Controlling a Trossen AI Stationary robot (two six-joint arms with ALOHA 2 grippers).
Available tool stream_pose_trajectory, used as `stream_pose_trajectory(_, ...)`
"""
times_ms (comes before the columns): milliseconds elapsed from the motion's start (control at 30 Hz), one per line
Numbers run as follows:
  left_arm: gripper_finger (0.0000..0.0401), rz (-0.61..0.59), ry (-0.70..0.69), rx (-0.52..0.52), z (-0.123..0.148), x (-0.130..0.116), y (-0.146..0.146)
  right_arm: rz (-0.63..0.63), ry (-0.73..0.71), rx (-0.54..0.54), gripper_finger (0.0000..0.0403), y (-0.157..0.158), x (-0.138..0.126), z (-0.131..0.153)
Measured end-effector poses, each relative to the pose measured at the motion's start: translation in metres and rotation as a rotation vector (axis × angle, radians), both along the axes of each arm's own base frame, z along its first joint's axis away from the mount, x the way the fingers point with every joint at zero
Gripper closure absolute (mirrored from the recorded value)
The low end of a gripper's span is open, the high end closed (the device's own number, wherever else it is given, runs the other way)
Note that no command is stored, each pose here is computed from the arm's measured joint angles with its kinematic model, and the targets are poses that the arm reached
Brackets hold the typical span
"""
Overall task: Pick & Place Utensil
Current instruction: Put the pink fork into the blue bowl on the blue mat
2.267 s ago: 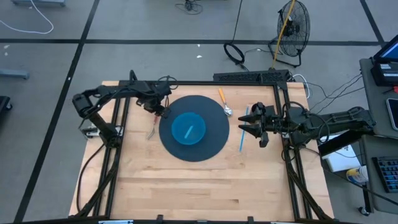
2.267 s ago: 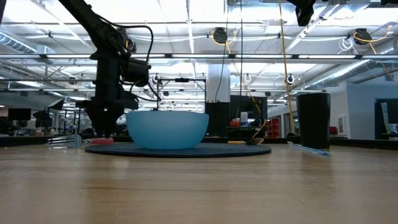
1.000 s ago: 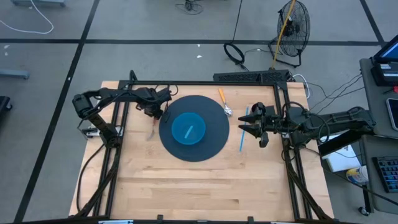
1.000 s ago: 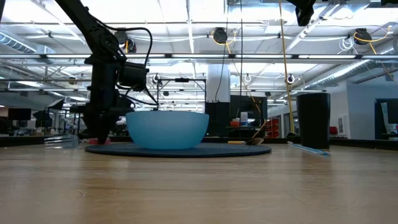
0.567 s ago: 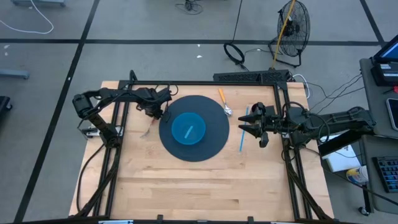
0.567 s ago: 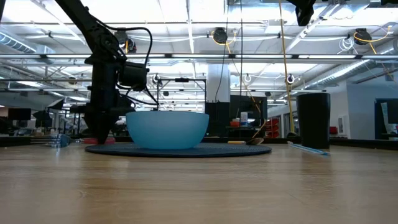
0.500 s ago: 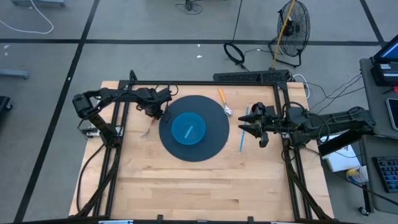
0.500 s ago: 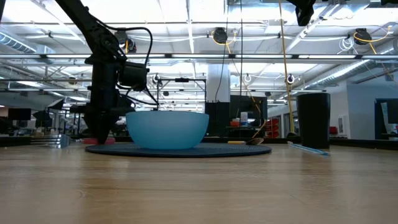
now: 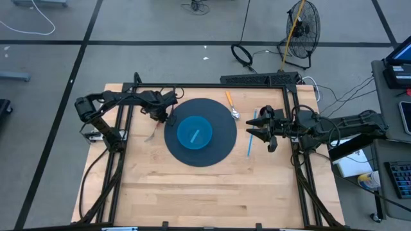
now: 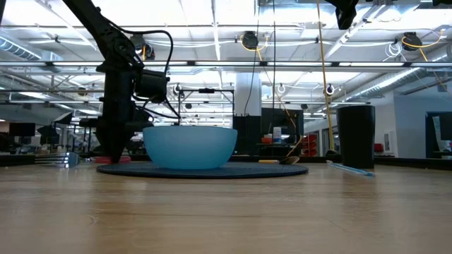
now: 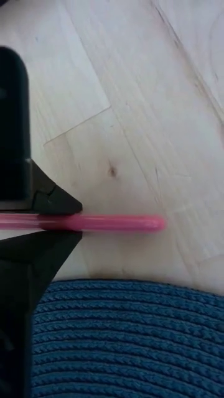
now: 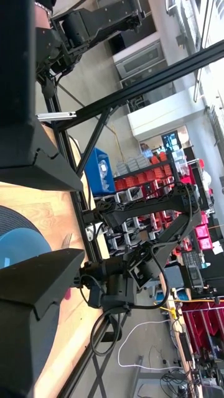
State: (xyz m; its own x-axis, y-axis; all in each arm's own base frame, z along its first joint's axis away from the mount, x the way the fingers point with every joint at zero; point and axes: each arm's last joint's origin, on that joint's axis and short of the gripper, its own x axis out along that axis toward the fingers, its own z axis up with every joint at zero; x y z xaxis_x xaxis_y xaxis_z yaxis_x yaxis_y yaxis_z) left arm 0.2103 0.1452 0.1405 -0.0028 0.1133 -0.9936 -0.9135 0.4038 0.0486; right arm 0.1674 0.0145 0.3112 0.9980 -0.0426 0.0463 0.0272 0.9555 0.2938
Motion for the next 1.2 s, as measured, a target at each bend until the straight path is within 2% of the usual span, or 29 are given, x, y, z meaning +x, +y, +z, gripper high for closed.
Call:
stream_pose_trajectory(133,0.035,0.008,0.003,0.004,0.0,0.0,0.0,0.0,0.0,0.0,0.0248,0.0,0.0,0.0)
stream_pose_trajectory(300,0.0374,0.007,0.005,0.008,0.0,0.0,0.0,0.0,0.0,0.0,0.0248,0.0,0.0,0.0)
stream_pose_trajectory(467,0.0374,0.005,-0.018,0.034,0.005,0.0,0.0,0.0,0.0,0.0,0.0248,0.0,0.0,0.0)
stream_pose_trajectory(667,0.0374,0.032,-0.103,0.108,0.024,-0.001,-0.001,0.0,0.0,0.0,0.0248,0.0,0.0,0.0)
stream_pose_trajectory(967,0.0374,0.09,-0.319,0.241,0.072,-0.011,-0.009,0.0,0.001,0.003,0.0248,0.0,0.0,0.0)
stream_pose_trajectory(1200,0.0374,0.133,-0.64,0.383,0.117,-0.013,-0.018,-0.001,0.0,0.002,0.0248,0.0,0.0,0.0)
